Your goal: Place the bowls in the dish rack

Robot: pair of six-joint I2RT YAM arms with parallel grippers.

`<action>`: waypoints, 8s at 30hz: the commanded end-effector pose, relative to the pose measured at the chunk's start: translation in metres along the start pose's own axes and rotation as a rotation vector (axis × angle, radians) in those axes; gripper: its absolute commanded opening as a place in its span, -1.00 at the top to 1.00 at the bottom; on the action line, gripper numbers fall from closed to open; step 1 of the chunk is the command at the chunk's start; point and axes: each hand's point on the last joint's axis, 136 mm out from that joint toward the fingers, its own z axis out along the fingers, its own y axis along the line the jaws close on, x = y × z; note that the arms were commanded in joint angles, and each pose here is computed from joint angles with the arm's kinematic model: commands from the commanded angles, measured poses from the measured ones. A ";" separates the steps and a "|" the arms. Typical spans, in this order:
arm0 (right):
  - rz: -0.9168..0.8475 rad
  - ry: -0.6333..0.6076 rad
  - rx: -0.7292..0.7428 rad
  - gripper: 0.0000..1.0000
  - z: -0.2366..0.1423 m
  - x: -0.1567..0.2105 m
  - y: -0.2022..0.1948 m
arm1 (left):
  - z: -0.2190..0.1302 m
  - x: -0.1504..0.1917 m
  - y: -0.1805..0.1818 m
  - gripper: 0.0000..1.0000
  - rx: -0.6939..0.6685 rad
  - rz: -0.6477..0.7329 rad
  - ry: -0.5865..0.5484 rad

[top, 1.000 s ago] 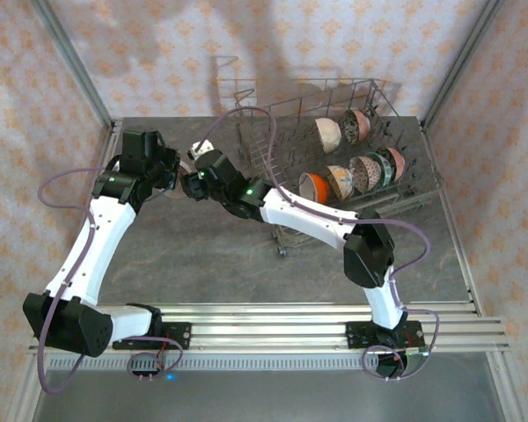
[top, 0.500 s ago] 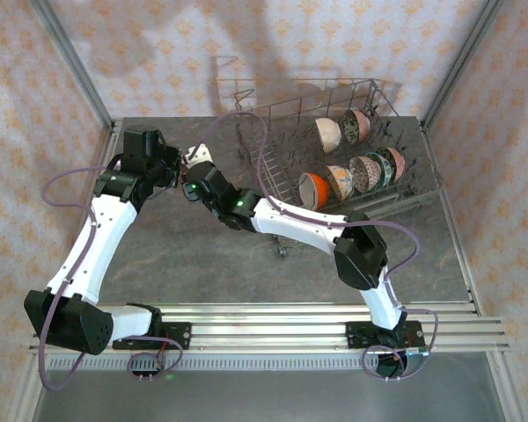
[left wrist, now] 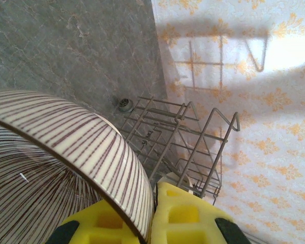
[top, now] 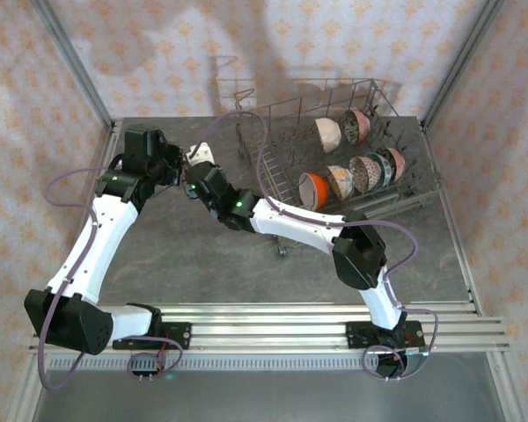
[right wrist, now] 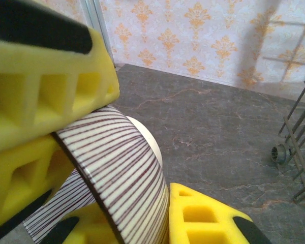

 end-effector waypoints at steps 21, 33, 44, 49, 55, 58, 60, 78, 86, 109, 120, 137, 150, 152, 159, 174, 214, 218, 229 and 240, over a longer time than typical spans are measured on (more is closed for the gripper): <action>0.140 -0.078 0.213 1.00 -0.019 -0.058 -0.085 | -0.026 0.010 -0.049 -0.13 0.193 0.137 0.046; 0.092 -0.148 0.476 1.00 -0.060 -0.129 -0.168 | -0.042 -0.006 -0.023 -0.41 0.109 0.345 -0.042; 0.082 -0.155 0.750 1.00 -0.072 -0.159 -0.255 | 0.006 0.012 0.038 -0.40 -0.029 0.416 0.085; 0.040 -0.108 0.926 1.00 -0.061 -0.149 -0.300 | 0.022 0.022 0.060 -0.39 -0.075 0.429 0.152; 0.038 -0.046 1.036 1.00 -0.046 -0.126 -0.343 | 0.026 0.019 0.076 -0.39 -0.114 0.454 0.143; 0.032 -0.006 1.069 1.00 -0.037 -0.109 -0.359 | 0.028 0.020 0.079 -0.39 -0.123 0.464 0.149; 0.021 0.022 1.084 1.00 -0.030 -0.098 -0.367 | 0.030 0.021 0.080 -0.39 -0.126 0.468 0.155; -0.073 0.175 1.150 1.00 0.017 -0.028 -0.389 | 0.045 0.027 0.083 -0.37 -0.159 0.480 0.205; -0.083 0.217 1.165 1.00 0.019 -0.012 -0.392 | 0.045 0.028 0.086 -0.36 -0.169 0.478 0.210; -0.116 0.272 1.160 1.00 0.006 0.005 -0.371 | 0.046 0.033 0.084 -0.35 -0.173 0.481 0.229; -0.183 0.320 1.147 1.00 0.016 0.017 -0.364 | 0.045 0.037 0.084 -0.35 -0.171 0.485 0.241; -0.184 0.383 1.025 0.61 0.029 0.030 -0.343 | 0.044 0.040 0.089 -0.35 -0.173 0.479 0.243; -0.178 0.416 0.959 0.28 0.039 0.041 -0.333 | 0.044 0.045 0.088 -0.35 -0.168 0.485 0.249; -0.168 0.420 0.938 0.19 0.041 0.041 -0.331 | 0.044 0.046 0.088 -0.35 -0.168 0.486 0.252; -0.128 0.416 0.837 -0.11 0.045 0.031 -0.318 | 0.043 0.053 0.082 -0.35 -0.161 0.525 0.268; -0.024 0.385 0.716 -0.46 0.006 -0.022 -0.330 | 0.030 0.114 0.019 -0.35 -0.028 0.766 0.355; 0.020 0.392 0.763 -0.50 -0.066 -0.041 -0.363 | 0.029 0.243 0.003 -0.11 0.045 0.931 0.764; 0.025 0.387 0.762 -0.50 -0.067 -0.043 -0.363 | 0.027 0.248 0.004 -0.10 0.044 0.929 0.787; 0.035 0.386 0.769 -0.51 -0.071 -0.041 -0.364 | 0.025 0.256 0.001 -0.05 0.063 0.942 0.800; 0.039 0.375 0.782 -0.51 -0.075 -0.045 -0.365 | 0.037 0.248 0.000 0.64 0.045 0.965 0.730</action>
